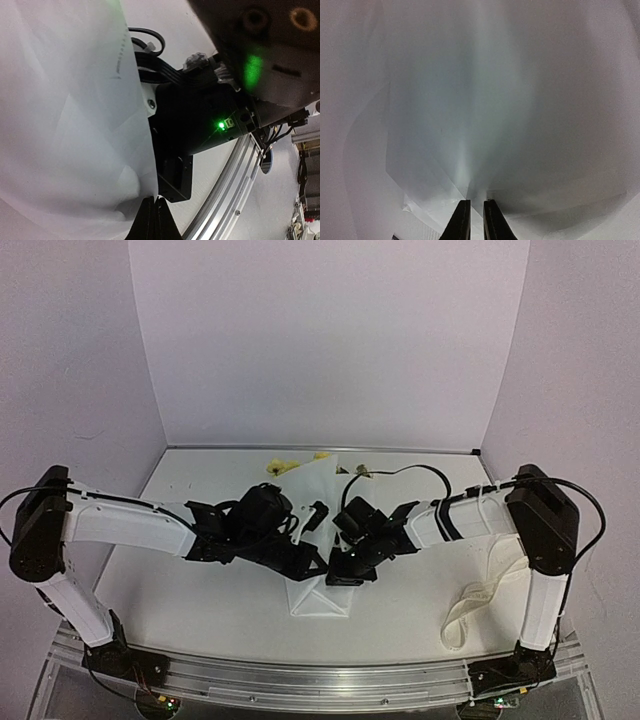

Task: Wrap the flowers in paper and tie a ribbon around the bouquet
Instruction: Fold the 2/3-folded wrapping paper at the center of the board.

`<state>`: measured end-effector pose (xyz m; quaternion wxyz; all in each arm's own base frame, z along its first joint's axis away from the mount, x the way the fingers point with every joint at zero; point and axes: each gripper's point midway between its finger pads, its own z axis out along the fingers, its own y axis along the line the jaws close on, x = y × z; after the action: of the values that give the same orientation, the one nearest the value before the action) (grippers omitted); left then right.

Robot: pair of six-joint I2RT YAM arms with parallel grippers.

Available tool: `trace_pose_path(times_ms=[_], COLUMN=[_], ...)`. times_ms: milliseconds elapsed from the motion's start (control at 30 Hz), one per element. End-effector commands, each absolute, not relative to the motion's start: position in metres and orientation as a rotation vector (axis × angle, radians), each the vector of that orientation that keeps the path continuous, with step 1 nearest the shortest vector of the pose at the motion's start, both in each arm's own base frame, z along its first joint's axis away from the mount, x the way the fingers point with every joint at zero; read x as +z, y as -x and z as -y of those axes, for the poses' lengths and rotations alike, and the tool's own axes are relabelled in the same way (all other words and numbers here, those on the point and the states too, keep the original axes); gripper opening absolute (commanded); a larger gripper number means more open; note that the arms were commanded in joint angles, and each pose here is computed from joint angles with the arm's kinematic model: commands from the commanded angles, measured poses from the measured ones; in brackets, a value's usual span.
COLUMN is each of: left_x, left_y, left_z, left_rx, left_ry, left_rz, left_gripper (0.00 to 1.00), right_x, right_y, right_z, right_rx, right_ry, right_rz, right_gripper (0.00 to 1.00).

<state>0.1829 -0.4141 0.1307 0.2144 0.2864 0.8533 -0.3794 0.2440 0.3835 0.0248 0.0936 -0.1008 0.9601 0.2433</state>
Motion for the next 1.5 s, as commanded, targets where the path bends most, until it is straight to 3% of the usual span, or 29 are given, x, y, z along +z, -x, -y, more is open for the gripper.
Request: trace_pose_path(times_ms=[0, 433, 767, 967, 1167, 1267, 1367, 1467], left_x=[0.133, 0.115, 0.102, 0.097, 0.095, 0.096, 0.096, 0.095], left_y=[-0.175, -0.183, -0.189, -0.191, -0.193, -0.193, -0.193, -0.193], left_z=[0.434, 0.451, 0.462, 0.467, 0.471, 0.472, 0.471, 0.47], left_rx=[-1.094, -1.067, -1.041, -1.037, -1.026, -1.027, -1.019, -1.016], left_ry=[-0.962, -1.005, -1.021, -1.034, -1.054, -1.06, -1.062, -1.064], left_rz=[-2.321, -2.339, -2.367, -2.376, -2.38, -2.377, -2.38, -2.384], left_gripper=[0.0, 0.0, 0.0, 0.0, 0.0, 0.0, 0.0, 0.0], right_x=[0.047, 0.075, 0.119, 0.143, 0.146, 0.137, 0.127, 0.117], right_y=[-0.25, -0.241, -0.262, -0.286, -0.309, -0.323, -0.335, -0.346], right_z=[-0.373, -0.319, -0.286, -0.293, -0.309, -0.317, -0.325, -0.327], right_rx=[0.762, 0.716, 0.85, 0.915, 0.943, 0.958, 0.964, 0.959], right_ry=[0.223, 0.169, 0.008, -0.02, -0.042, -0.086, -0.119, -0.164], right_rz=[-2.782, -2.687, -2.591, -2.542, -2.538, -2.564, -2.585, -2.604], right_gripper=[0.1, 0.16, 0.51, 0.62, 0.63, 0.59, 0.48, 0.3])
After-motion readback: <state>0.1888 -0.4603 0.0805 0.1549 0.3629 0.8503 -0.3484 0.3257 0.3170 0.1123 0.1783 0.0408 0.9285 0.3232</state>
